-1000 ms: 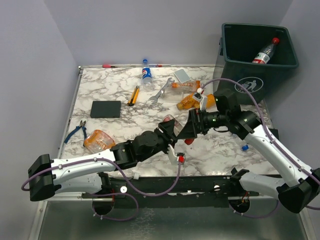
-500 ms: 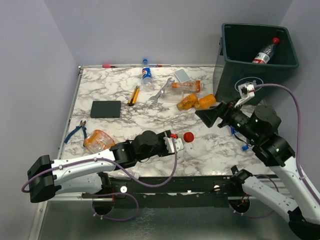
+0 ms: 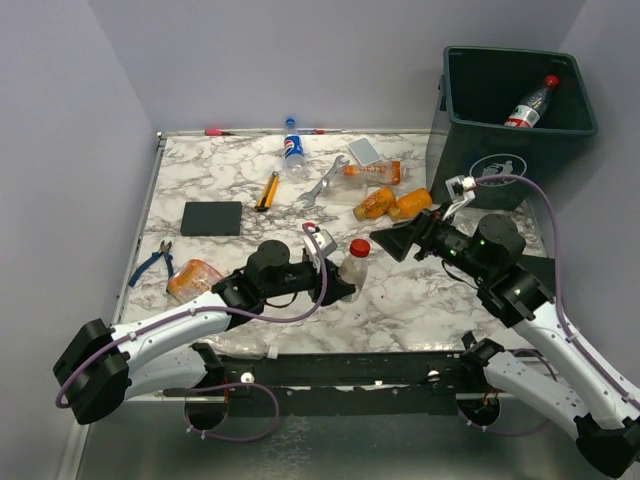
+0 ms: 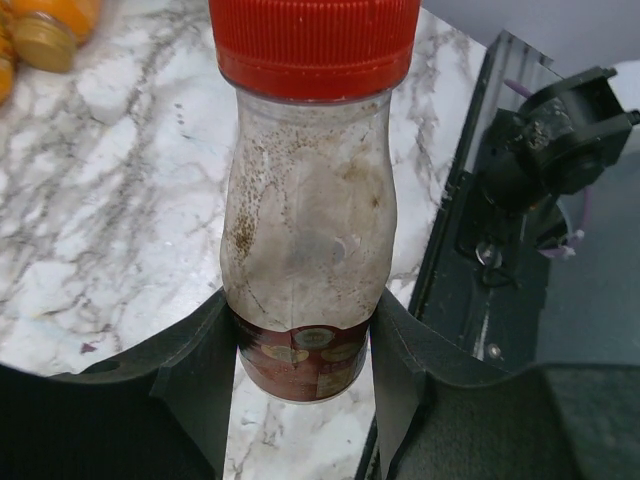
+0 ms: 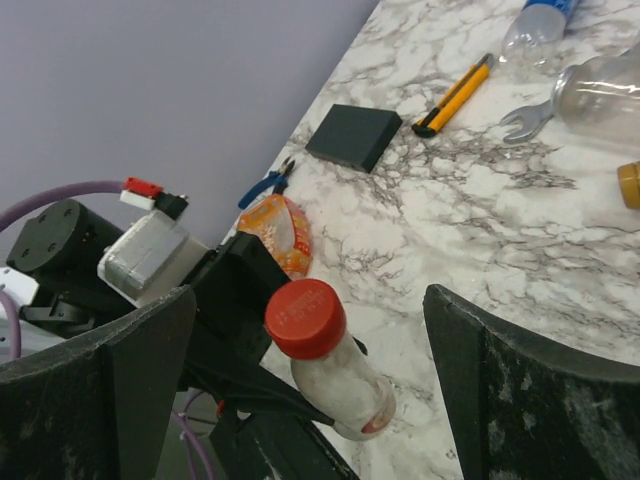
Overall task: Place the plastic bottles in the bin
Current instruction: Place the plastic bottle in the trash bin.
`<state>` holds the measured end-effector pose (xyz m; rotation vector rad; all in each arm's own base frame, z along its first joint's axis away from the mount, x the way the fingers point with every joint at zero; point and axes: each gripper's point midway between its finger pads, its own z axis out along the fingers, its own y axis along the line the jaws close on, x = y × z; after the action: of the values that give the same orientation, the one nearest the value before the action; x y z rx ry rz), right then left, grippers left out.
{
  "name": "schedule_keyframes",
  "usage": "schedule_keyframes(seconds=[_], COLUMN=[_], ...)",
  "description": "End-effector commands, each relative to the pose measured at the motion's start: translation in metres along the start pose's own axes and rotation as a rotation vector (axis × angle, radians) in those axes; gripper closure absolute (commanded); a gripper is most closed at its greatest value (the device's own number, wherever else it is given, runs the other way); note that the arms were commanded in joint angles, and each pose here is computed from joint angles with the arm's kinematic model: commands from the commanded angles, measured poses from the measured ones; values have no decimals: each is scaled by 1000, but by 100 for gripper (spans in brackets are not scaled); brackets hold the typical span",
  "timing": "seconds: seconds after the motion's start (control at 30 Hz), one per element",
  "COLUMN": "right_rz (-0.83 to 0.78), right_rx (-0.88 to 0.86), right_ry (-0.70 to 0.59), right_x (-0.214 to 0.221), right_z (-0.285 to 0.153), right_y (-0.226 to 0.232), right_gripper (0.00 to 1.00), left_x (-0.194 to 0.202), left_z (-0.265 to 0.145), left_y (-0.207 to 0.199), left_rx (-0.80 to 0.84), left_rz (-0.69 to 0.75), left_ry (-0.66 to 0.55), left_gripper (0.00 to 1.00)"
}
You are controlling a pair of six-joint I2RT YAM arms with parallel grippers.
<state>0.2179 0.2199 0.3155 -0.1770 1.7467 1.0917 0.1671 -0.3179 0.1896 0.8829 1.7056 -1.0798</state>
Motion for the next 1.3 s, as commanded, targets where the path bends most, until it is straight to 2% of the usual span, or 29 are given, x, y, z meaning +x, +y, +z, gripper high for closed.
schedule_keyframes(seconds=[0.0,0.13,0.23,0.47,0.6,0.77,0.8,0.87,0.9,0.97,1.03,1.07,1.17,1.27], right_rz=[16,7,-2,-33,-24,-13,-11,-11,-12,-22,-49,-74,-181,-298], right_rx=[-111,-96,-85,4,-2,-3,-3,-5,-8,-9,2,10,80,233], right_ry=[42,66,134,237,244,241,242,248,244,229,196,173,22,-140], right_x=[7,18,33,64,69,71,71,73,71,65,51,40,-28,-109], right_z=[11,19,28,36,35,38,39,40,39,38,35,33,19,0], right_y=[21,18,17,2,1,1,1,0,1,4,7,10,25,34], right_gripper=[0,0,1,10,27,59,64,74,81,97,100,100,100,100], left_x=[-9,-10,-11,-12,-13,-14,-13,-14,-15,-17,-24,-27,-45,-58], left_z=[6,5,4,3,2,3,3,3,2,1,-3,-5,-19,-35], left_y=[-26,-25,-24,-20,-19,-18,-17,-14,-13,-12,-8,-3,13,28], left_rx=[152,145,134,111,103,101,96,77,70,59,29,-3,-117,-227], left_rz=[-90,-89,-88,-79,-70,-68,-69,-72,-71,-61,-46,-41,-10,1], left_ry=[0,-7,-14,-16,-24,-24,-23,-29,-33,-47,-79,-95,-185,-277], left_gripper=[89,89,89,89,89,87,83,71,60,31,8,2,1,1])
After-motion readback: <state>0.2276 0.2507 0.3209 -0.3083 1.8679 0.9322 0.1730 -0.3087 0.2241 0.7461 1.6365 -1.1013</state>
